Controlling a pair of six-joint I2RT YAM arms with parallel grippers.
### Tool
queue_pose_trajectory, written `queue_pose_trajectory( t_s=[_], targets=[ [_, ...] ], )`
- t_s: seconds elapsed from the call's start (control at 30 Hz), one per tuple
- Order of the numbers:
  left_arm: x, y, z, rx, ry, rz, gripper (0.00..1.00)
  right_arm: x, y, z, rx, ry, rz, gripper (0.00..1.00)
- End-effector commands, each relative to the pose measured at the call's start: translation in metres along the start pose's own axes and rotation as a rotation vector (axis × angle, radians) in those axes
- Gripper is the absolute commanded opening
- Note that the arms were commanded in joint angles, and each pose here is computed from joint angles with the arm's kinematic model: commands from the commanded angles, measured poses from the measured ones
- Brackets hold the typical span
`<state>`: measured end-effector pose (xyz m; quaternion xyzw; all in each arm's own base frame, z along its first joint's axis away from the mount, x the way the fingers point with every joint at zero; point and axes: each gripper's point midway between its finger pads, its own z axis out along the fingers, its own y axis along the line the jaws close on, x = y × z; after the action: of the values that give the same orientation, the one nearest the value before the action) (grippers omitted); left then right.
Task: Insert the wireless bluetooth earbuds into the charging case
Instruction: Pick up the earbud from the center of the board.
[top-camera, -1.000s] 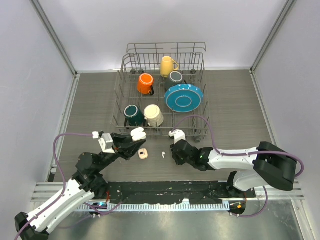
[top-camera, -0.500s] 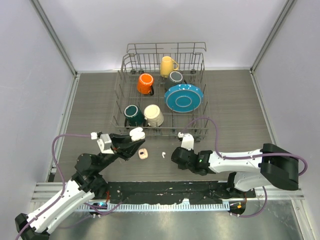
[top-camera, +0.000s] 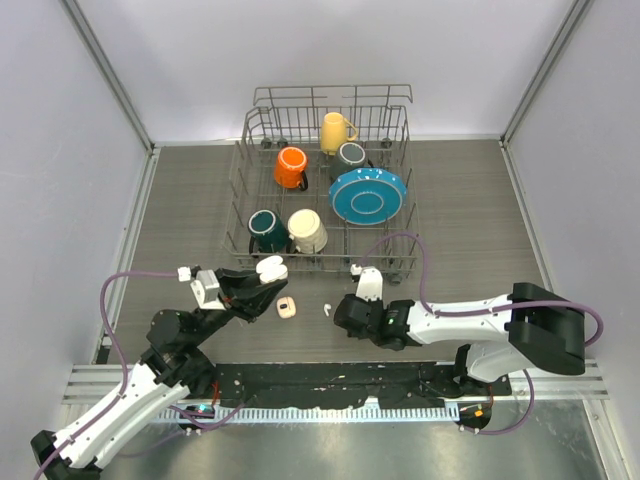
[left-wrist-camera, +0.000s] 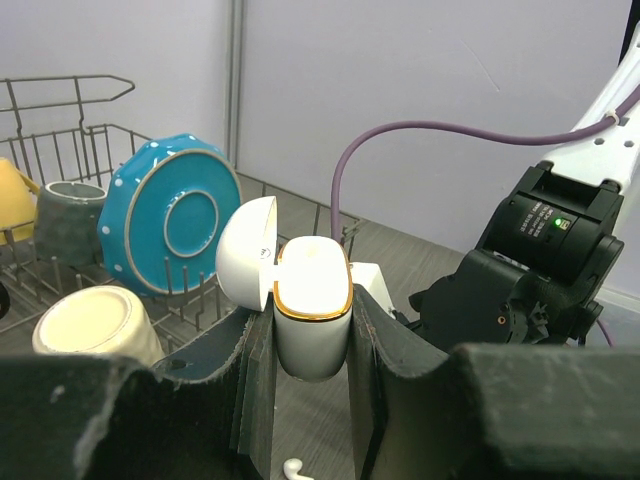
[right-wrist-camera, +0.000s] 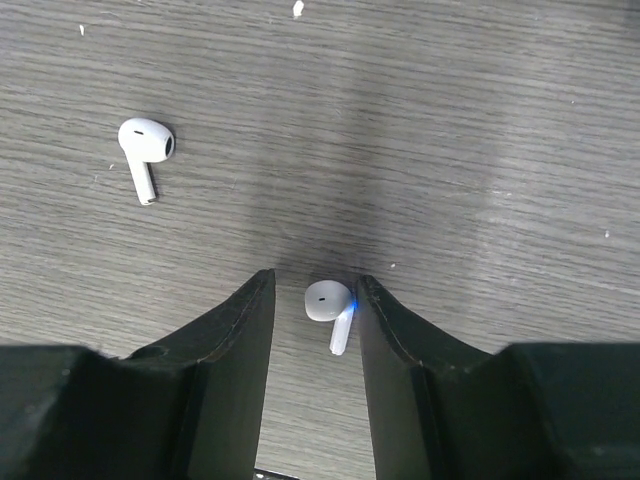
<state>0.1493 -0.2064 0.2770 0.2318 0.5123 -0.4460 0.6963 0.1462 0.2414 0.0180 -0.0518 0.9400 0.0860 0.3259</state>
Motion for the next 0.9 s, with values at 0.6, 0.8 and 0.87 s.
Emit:
queue_pose_trajectory(
  t_s=[0.6,0.8,0.87],
  targets=[
    [-0.009,0.000,0.003,-0.001,-0.025,0.003,0.00,0.006,0.000,-0.004,-0.106,0.010,-0.230,0.44],
    [-0.009,-0.001,0.003,0.001,-0.025,-0.001,0.00,0.011,0.003,0.000,-0.110,0.048,-0.283,0.40],
    [-0.010,-0.002,0.003,0.003,-0.026,-0.006,0.00,0.012,0.003,0.001,-0.109,0.055,-0.291,0.37]
  ],
)
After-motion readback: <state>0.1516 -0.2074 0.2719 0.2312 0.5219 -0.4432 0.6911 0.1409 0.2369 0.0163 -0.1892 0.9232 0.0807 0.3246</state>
